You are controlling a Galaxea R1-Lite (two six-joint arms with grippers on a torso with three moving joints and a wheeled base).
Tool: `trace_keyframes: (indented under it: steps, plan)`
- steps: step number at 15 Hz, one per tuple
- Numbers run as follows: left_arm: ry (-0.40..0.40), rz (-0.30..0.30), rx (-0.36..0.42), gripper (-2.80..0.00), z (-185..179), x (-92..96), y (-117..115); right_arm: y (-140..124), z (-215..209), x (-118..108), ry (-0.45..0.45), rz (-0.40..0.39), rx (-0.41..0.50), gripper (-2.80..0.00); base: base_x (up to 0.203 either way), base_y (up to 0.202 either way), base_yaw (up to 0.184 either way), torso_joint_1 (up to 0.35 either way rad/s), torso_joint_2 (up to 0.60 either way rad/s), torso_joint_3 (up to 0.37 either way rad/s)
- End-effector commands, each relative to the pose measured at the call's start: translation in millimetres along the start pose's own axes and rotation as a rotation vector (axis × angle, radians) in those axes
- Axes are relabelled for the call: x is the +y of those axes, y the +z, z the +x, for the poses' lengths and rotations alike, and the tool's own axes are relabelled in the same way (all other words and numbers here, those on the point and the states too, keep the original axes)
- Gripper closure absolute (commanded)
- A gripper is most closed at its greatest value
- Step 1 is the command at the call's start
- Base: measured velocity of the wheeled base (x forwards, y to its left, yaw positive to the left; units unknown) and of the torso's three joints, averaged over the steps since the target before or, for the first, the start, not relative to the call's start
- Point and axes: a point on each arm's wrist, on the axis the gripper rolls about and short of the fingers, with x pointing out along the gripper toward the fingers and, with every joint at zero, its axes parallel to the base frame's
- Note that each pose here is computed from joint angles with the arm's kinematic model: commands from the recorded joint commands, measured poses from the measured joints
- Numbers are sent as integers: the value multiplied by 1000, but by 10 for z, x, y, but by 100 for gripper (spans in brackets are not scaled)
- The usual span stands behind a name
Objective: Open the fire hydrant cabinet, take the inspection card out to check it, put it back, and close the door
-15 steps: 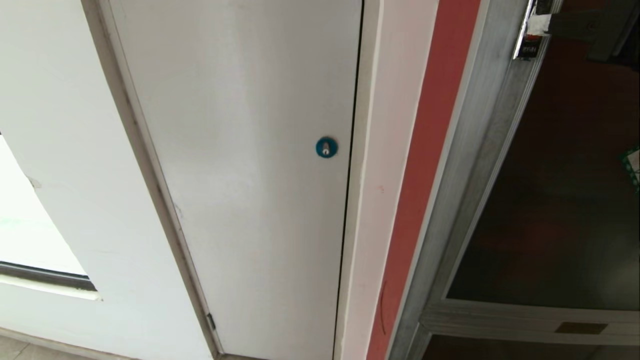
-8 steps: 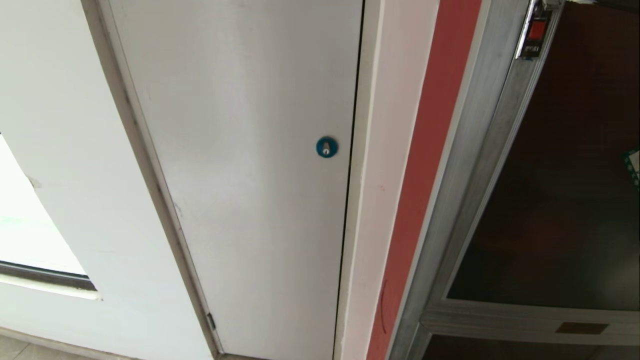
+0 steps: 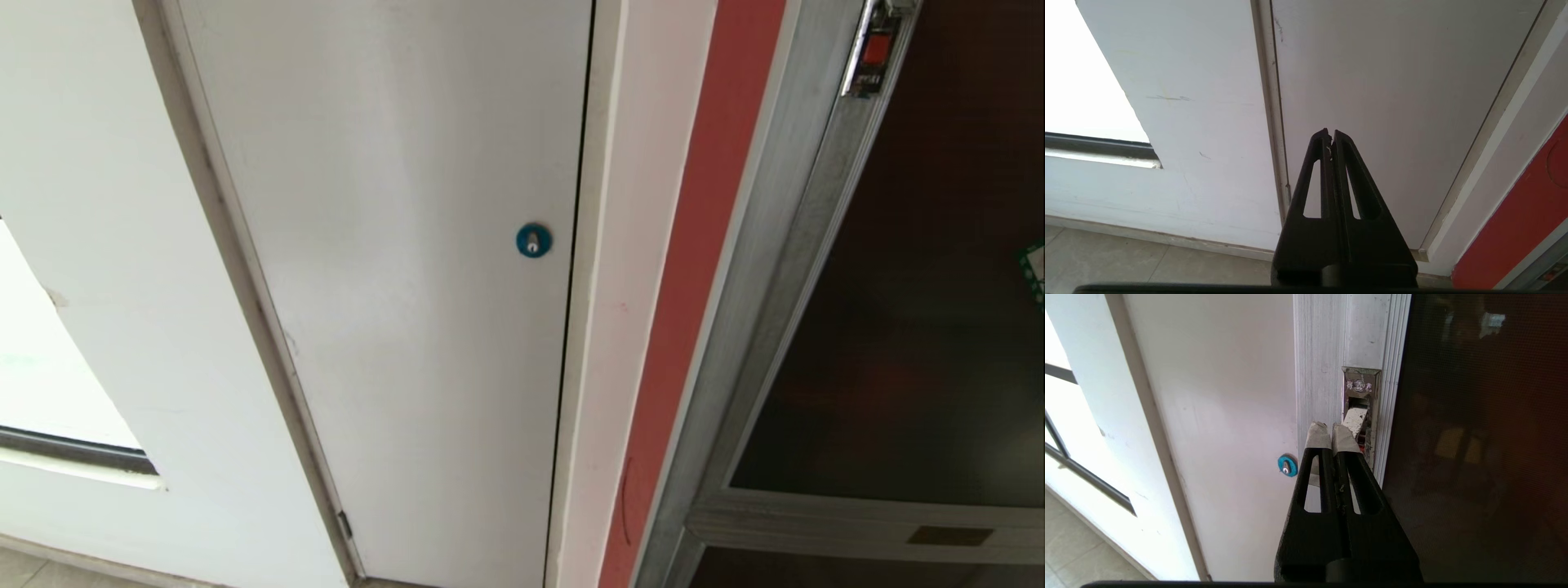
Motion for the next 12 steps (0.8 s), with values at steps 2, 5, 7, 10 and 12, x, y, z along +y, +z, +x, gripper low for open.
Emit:
trace_keyframes:
  steps: [2, 5, 7, 10, 12]
  plan:
    - [2, 0, 7, 0, 5, 0, -16, -55, 93, -6, 1, 2, 22, 0, 0, 0, 0, 0, 0, 0]
    - [1, 0, 6, 0, 5, 0, -16, -122, 241, -16, 0, 1, 47, 0, 0, 0, 0, 0, 0, 0]
    - [2, 0, 5, 0, 4, 0, -16, -130, 331, -24, -5, 1, 52, 0, 0, 0, 0, 0, 0, 0]
    - [2, 0, 6, 0, 5, 0, -16, -169, 361, -28, -8, 3, 66, 0, 0, 0, 0, 0, 0, 0]
    - [2, 0, 6, 0, 5, 0, -16, -190, 361, -36, -12, 4, 73, 0, 0, 0, 0, 0, 0, 0]
